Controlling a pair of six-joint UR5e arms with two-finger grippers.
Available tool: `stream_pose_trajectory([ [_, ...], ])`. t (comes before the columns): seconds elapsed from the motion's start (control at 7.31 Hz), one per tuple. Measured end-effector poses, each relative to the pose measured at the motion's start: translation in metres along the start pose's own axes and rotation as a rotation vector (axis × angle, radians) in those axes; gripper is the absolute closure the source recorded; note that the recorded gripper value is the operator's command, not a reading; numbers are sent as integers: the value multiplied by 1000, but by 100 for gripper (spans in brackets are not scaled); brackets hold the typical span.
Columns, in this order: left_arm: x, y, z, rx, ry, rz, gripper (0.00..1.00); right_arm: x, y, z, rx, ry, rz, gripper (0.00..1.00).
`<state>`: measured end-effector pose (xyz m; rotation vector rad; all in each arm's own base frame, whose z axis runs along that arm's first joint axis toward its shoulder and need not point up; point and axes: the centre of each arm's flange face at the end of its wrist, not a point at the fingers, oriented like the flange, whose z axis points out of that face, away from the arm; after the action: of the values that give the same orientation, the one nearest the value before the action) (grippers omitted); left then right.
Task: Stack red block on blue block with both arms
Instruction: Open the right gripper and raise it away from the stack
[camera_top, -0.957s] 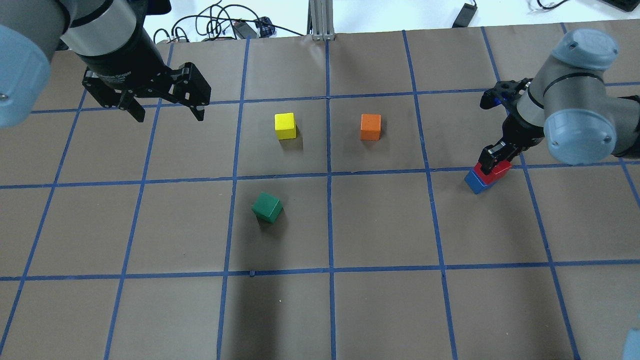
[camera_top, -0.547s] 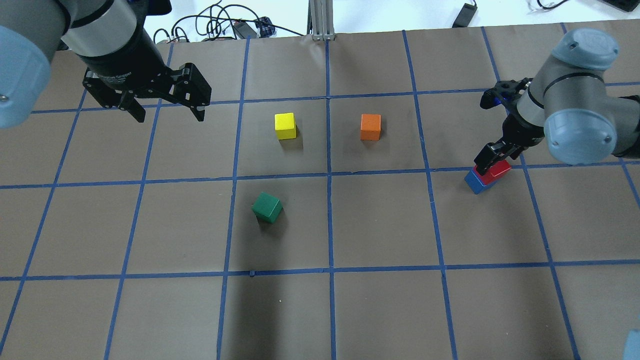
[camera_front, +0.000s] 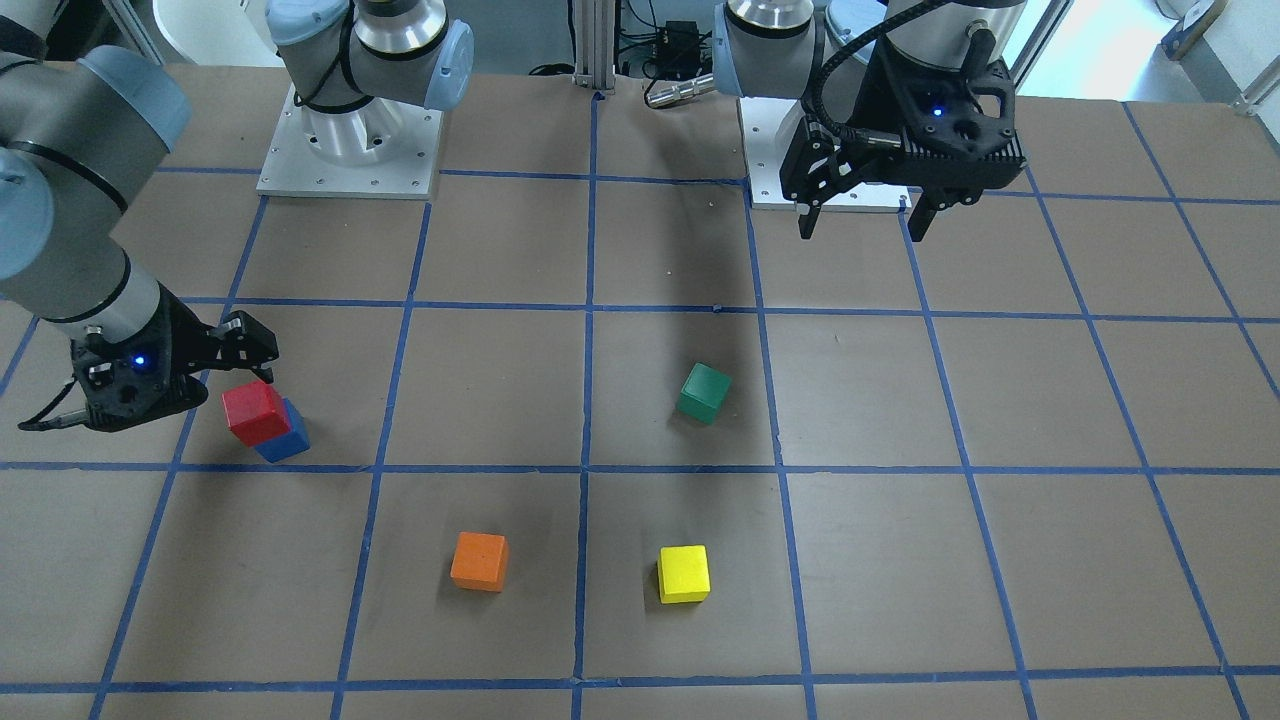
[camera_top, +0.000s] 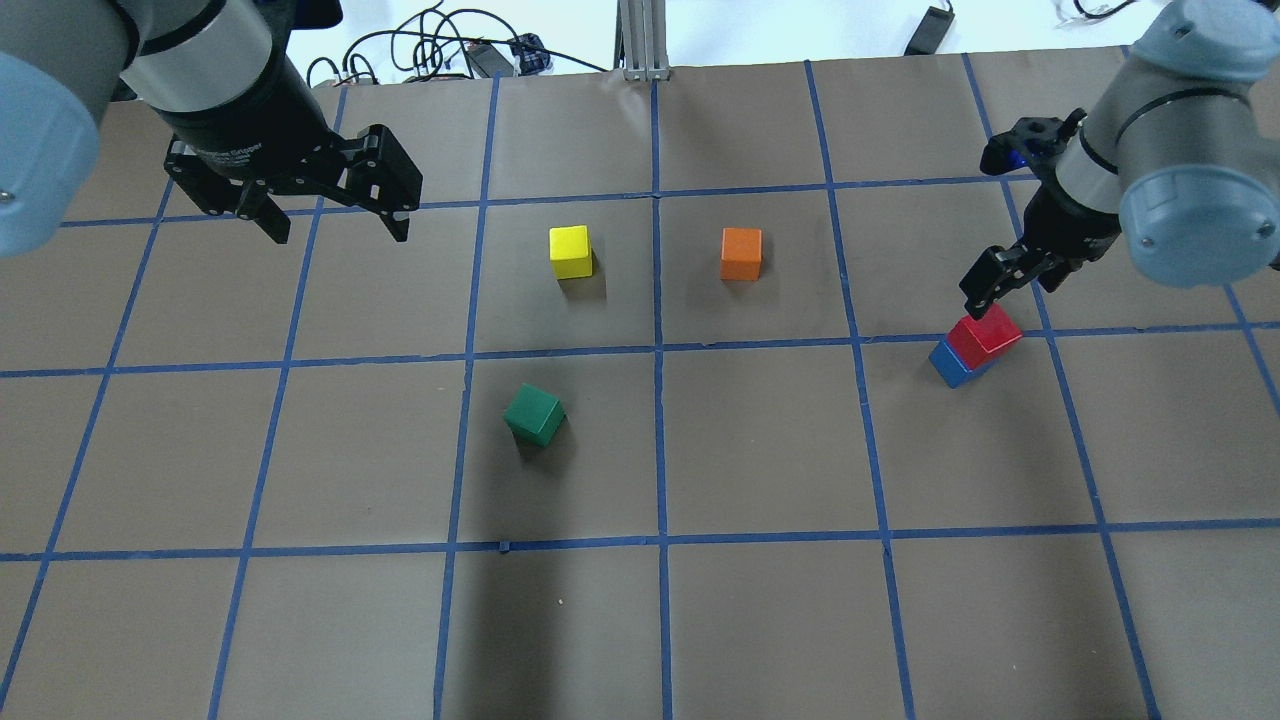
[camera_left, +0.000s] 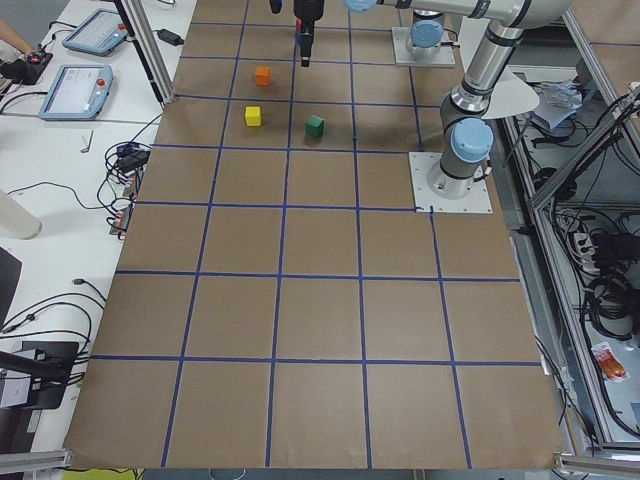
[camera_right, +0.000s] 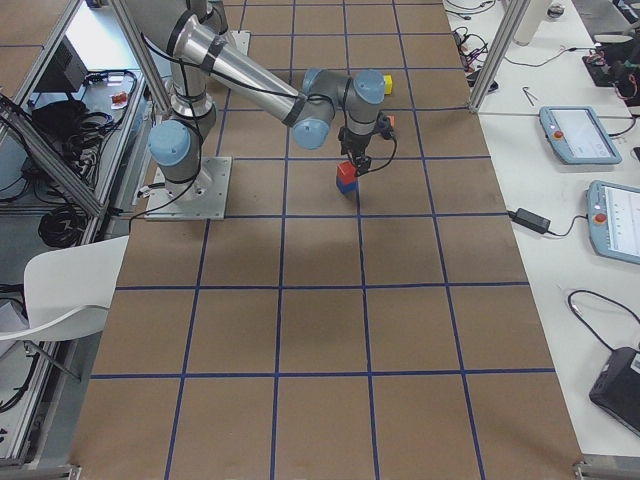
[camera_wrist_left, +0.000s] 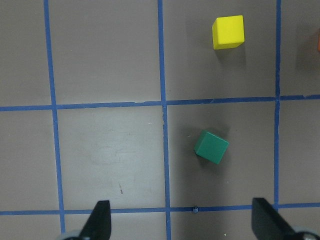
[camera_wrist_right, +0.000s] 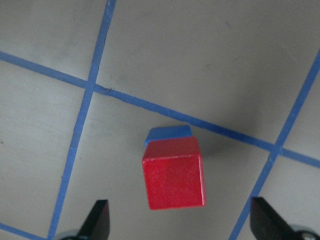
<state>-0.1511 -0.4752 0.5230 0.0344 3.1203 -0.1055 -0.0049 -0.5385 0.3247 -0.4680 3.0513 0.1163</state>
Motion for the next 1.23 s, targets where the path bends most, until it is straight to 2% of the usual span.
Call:
stream_pose_trajectory([
  [0.41, -1, -1, -1, 5, 0, -3, 0, -27, 5, -85, -48, -17, 205, 0],
  [0.68, -1, -1, -1, 6, 1, -3, 0, -89, 1, -120, -52, -1, 351, 0],
  [0.96, -1, -1, 0, 4, 1, -4, 0, -159, -5, -125, -42, 18, 391, 0],
  [1.23, 0, -1, 1, 3, 0, -2, 0, -180, -7, -129, -17, 27, 388, 0],
])
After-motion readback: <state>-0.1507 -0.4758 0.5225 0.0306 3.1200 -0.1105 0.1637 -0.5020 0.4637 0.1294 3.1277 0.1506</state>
